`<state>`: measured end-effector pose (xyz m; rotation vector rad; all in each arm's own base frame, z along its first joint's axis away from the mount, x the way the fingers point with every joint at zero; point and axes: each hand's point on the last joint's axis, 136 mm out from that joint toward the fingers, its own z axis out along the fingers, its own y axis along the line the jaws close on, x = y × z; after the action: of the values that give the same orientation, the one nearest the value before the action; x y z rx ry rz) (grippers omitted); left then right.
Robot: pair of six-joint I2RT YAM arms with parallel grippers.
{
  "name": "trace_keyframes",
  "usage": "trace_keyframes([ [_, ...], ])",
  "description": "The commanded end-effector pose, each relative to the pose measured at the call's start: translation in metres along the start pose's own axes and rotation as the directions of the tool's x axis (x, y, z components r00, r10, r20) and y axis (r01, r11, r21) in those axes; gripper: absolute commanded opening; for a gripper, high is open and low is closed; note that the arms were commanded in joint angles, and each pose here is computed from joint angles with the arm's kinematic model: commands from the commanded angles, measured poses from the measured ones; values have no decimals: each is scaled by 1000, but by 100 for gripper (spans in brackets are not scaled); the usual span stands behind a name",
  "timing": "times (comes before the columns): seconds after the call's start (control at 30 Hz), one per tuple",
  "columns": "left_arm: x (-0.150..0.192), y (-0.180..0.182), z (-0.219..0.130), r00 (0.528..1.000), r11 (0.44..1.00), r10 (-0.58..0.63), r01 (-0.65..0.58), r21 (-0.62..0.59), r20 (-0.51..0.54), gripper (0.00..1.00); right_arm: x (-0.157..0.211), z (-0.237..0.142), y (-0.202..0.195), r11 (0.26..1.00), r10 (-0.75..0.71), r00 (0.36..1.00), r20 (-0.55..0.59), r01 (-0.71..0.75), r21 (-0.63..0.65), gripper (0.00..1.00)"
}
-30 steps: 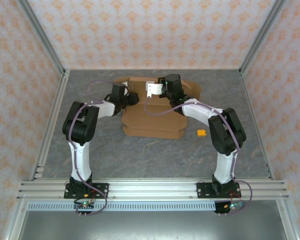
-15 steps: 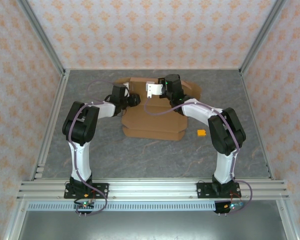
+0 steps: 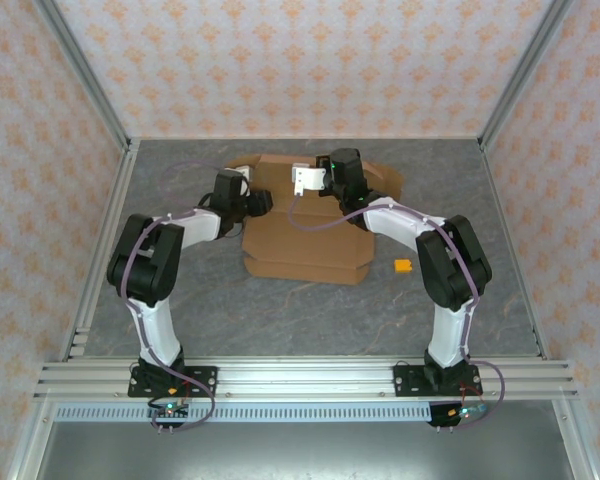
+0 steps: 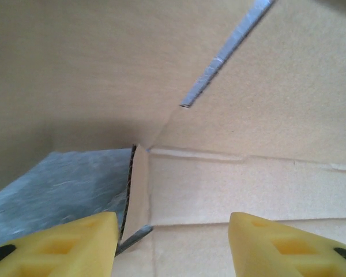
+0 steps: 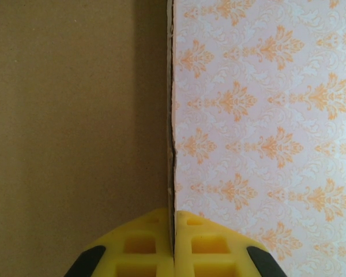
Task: Fold the paper box
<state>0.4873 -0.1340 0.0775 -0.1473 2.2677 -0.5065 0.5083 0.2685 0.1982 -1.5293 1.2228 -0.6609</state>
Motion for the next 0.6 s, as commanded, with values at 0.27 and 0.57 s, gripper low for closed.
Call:
trace_keyframes([
  [0.27, -41, 20, -77, 990, 999, 20, -14, -43, 142, 62, 2, 2, -5, 1000, 2, 1000, -6, -2, 6, 0],
  [0.57, -68, 55, -66, 996, 998, 12, -7, -60, 87, 64, 0, 2, -8, 1000, 0, 1000, 1, 0, 10, 0],
])
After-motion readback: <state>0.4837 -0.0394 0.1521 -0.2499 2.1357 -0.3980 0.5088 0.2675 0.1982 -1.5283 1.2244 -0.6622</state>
